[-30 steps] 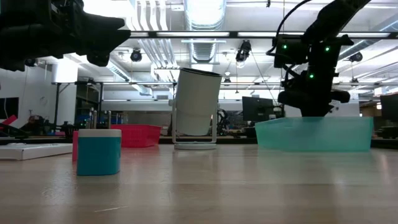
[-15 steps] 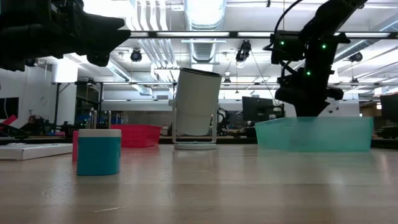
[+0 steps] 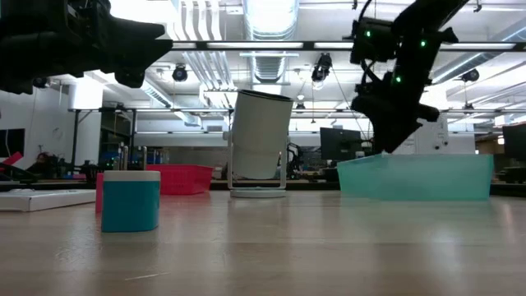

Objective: Pick and place items into bin
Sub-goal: Put the black charger cable into the green bin

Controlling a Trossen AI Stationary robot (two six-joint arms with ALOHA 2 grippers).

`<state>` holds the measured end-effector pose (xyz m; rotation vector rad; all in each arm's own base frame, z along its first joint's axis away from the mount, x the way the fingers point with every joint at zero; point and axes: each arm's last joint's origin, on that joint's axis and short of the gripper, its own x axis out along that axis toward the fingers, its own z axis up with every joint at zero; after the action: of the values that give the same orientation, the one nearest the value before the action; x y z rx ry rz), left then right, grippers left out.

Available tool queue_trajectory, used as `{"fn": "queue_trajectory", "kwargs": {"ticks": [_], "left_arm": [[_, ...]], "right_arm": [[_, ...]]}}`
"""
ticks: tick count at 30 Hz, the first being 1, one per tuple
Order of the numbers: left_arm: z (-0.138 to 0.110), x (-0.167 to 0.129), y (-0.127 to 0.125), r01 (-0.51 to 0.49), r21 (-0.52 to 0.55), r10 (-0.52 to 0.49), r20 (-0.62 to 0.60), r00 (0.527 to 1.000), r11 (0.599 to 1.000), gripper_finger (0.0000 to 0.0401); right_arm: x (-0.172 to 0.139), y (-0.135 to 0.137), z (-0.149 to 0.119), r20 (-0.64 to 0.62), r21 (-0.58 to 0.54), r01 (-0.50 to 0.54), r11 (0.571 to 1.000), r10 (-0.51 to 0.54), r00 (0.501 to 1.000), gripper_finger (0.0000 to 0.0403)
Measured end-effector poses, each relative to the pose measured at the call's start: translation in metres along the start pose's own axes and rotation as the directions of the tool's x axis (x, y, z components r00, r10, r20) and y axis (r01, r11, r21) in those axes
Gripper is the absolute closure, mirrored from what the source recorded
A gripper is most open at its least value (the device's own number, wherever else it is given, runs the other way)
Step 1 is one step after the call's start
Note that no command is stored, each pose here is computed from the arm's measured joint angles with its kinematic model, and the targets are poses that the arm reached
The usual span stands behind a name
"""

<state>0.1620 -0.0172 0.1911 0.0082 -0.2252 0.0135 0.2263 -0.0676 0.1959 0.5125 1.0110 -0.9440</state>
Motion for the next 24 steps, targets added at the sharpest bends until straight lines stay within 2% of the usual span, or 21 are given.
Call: {"fn": "queue_trajectory", "kwargs": {"ticks": [7,12,15,18,24], "left_arm": [[0.0,0.0,0.0,0.0,0.0,0.0,0.0,1.0,1.0,0.023],[0.0,0.0,0.0,0.0,0.0,0.0,0.0,1.0,1.0,0.023],[0.0,0.0,0.0,0.0,0.0,0.0,0.0,1.0,1.0,0.023],[0.0,0.0,0.0,0.0,0.0,0.0,0.0,1.0,1.0,0.023],[0.0,0.0,0.0,0.0,0.0,0.0,0.0,1.0,1.0,0.023]], "right_arm": [[-0.023,0.029,-0.001,0.067,-0.087,-0.113,0.99,0.119,0.991,0.0259],[-0.037,0.052,-0.023,0.058,-0.244,-0.205,0.948,0.226,0.972,0.027],[-0.047,0.065,-0.043,-0.024,-0.309,-0.307,0.9,0.316,0.949,0.0274],[-0.059,0.077,-0.067,-0.103,-0.392,-0.394,0.831,0.386,0.917,0.0276],[-0.085,0.091,-0.116,-0.199,-0.545,-0.483,0.686,0.454,0.869,0.0273]]}}
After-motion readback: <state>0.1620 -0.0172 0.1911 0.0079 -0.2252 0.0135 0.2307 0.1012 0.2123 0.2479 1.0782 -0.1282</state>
